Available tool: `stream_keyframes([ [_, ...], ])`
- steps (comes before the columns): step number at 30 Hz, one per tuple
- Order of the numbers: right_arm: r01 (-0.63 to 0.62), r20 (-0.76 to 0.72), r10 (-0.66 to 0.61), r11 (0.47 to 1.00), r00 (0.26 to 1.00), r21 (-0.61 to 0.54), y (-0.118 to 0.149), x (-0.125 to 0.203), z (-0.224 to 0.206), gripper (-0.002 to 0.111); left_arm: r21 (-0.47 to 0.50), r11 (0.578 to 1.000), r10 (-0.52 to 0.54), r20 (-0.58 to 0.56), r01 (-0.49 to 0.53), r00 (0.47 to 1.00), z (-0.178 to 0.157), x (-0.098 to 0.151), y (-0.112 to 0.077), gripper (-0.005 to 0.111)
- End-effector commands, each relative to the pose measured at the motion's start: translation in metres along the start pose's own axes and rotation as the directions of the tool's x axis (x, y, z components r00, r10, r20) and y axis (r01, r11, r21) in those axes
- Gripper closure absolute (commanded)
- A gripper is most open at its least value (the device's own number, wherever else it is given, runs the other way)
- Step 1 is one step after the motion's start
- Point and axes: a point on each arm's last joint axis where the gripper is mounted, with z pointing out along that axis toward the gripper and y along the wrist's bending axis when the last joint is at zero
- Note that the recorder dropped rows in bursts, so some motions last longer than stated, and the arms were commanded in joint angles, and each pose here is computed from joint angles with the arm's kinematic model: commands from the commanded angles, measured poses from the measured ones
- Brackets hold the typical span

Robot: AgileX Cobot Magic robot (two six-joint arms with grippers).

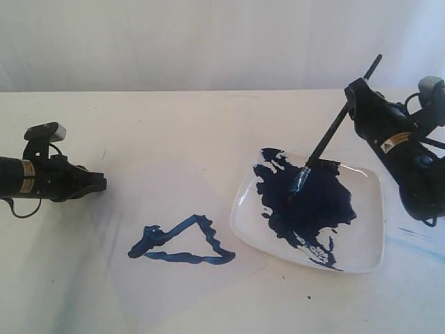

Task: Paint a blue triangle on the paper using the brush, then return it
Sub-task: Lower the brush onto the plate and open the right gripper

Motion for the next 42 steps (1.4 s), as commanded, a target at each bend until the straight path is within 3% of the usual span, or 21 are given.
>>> stream_keyframes([
  [1, -0.036, 0.033, 0.035, 0.999, 0.999, 0.026, -0.008, -0.002, -0.002, 0.108, -0.120, 0.992, 0.032, -0.109, -0.045, 0.994, 0.003, 0.019, 0.015, 0.107],
  [7, -0.055, 0.076, 0.051, 0.997, 0.996, 0.061, -0.012, -0.007, -0.003, 0.108, -0.120, 0.992, 0.032, -0.109, -0.045, 0.994, 0.003, 0.019, 0.015, 0.107],
  [14, -0.053, 0.037, 0.045, 0.968, 0.998, 0.247, -0.030, -0.004, -0.005, 0.108, -0.118, 0.992, 0.032, -0.109, -0.045, 0.994, 0.003, 0.018, 0.014, 0.107],
  [19, -0.012, 0.039, 0.002, 0.967, 0.999, 0.255, -0.031, -0.005, -0.005, 0.108, -0.117, 0.992, 0.032, -0.108, -0.044, 0.994, 0.003, 0.018, 0.014, 0.107],
  [26, -0.011, 0.010, 0.008, 0.931, 1.000, 0.364, -0.040, -0.003, -0.008, 0.108, -0.113, 0.993, 0.032, -0.107, -0.044, 0.994, 0.003, 0.018, 0.014, 0.107],
  [38, 0.058, -0.058, -0.038, 0.914, 0.998, 0.401, -0.044, 0.001, -0.010, 0.108, -0.098, 0.994, 0.032, -0.102, -0.043, 0.994, 0.004, 0.018, 0.013, 0.107],
  [42, 0.068, -0.055, -0.051, 0.918, 0.997, 0.392, -0.043, 0.001, -0.009, 0.100, -0.098, 0.994, 0.032, -0.102, -0.043, 0.994, 0.004, 0.018, 0.013, 0.107],
])
